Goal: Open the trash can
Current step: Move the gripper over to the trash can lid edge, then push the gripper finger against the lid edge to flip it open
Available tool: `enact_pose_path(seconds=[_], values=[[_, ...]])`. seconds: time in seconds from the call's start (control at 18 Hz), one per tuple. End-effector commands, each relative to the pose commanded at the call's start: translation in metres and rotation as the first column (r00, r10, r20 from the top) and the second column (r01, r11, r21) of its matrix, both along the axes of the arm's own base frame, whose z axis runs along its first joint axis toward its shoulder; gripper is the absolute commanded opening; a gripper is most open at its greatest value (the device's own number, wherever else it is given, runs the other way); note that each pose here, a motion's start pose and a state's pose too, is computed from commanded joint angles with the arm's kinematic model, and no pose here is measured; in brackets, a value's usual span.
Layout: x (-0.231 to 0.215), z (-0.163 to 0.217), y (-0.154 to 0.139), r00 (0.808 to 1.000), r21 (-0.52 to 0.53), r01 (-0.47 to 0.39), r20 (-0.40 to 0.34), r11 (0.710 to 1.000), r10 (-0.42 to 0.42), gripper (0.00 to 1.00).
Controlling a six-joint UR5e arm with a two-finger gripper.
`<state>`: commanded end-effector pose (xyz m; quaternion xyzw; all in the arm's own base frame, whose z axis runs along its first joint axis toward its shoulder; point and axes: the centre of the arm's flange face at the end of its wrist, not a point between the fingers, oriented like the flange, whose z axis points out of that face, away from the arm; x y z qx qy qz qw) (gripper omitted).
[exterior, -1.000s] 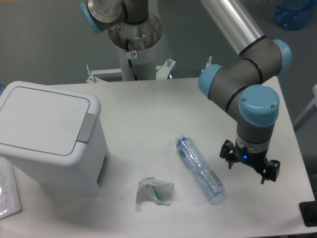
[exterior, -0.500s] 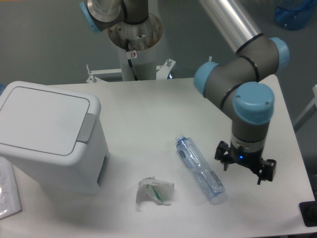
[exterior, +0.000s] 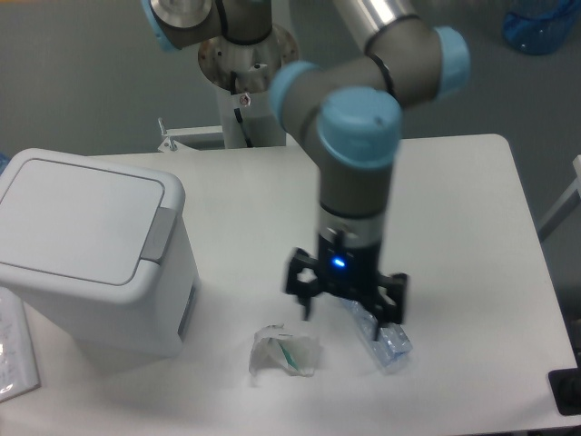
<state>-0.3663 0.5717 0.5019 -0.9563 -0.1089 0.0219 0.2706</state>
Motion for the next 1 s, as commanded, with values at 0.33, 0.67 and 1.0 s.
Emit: enact_pose_path(seconds=[0.33,0.67,1.0], values=[[0.064,0.016,-0.003,0.992,0.086,0.051,0.108,0.995,-0.060,1.00],[0.097,-0.008,-0.031,0.986,0.053,0.069,0.146,0.996,-0.077,1.00],[0.098,-0.012,-0.032,0.986,0.048,0.068,0.147,0.997,-0.074,1.00]])
